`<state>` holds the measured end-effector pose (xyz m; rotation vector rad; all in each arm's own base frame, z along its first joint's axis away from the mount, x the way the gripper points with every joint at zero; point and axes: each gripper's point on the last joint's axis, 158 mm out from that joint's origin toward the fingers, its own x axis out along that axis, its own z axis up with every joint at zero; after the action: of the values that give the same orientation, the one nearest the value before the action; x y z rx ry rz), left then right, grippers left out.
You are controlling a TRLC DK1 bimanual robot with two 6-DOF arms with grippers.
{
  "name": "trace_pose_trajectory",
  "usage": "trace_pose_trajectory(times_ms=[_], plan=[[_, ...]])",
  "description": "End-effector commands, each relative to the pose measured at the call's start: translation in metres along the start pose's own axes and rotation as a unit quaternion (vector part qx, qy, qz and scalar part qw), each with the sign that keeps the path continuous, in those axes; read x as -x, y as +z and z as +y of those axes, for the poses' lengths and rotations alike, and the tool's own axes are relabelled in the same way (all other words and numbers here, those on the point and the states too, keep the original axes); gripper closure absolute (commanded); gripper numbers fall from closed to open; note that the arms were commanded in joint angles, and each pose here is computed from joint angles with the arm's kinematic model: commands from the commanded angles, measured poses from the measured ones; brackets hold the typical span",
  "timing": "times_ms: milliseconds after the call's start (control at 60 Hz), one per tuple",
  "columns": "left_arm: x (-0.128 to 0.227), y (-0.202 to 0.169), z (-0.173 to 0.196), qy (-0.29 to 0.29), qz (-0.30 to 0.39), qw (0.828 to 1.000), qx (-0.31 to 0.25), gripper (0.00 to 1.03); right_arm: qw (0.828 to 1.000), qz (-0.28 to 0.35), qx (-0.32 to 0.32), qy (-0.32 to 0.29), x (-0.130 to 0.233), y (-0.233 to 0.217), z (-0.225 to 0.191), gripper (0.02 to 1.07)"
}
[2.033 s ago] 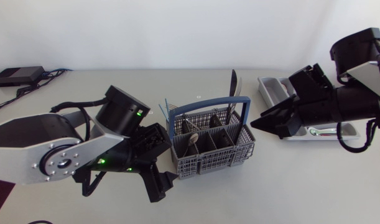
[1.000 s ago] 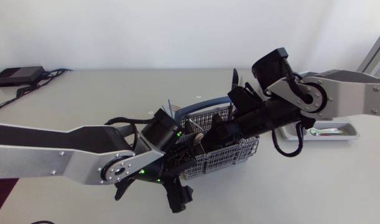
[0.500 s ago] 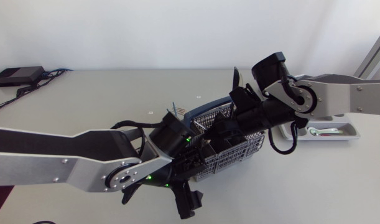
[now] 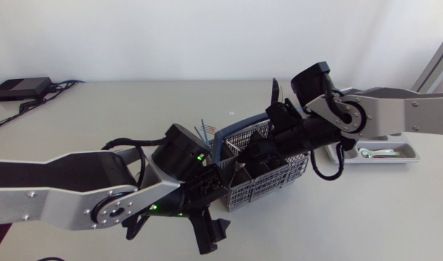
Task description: Sort the cutlery from the basket into the organizer compartments.
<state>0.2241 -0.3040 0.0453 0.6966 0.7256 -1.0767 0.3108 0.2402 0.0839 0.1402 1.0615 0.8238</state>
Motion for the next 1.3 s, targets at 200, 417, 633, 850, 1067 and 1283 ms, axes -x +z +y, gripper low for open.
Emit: trace_pose_trajectory(times_ms=[200, 417, 633, 850, 1067, 1283], plan=[[0.006, -0.009, -0.002, 0.000, -0.003, 1.000, 0.007, 0.09, 1.000, 0.022, -0.012, 0.008, -0.013, -0.013, 0.007, 0.57], [0.008, -0.009, -0.002, 0.001, -0.004, 1.000, 0.007, 0.09, 1.000, 0.018, -0.008, 0.008, -0.014, -0.012, 0.009, 0.69], [0.009, -0.008, -0.002, 0.001, -0.007, 1.000, 0.007, 0.09, 1.000, 0.013, -0.010, 0.001, -0.018, -0.010, 0.004, 0.75], [0.011, -0.009, -0.003, 0.002, -0.008, 1.000, 0.007, 0.09, 1.000, 0.014, -0.011, -0.010, -0.025, -0.012, -0.002, 0.77], [0.010, -0.010, -0.004, 0.001, -0.007, 1.000, 0.006, 0.09, 1.000, 0.012, -0.011, -0.027, -0.027, -0.012, -0.010, 0.80], [0.011, -0.008, -0.004, 0.001, -0.009, 1.000, 0.005, 0.09, 0.999, 0.020, -0.014, -0.024, -0.032, -0.018, -0.013, 0.93]])
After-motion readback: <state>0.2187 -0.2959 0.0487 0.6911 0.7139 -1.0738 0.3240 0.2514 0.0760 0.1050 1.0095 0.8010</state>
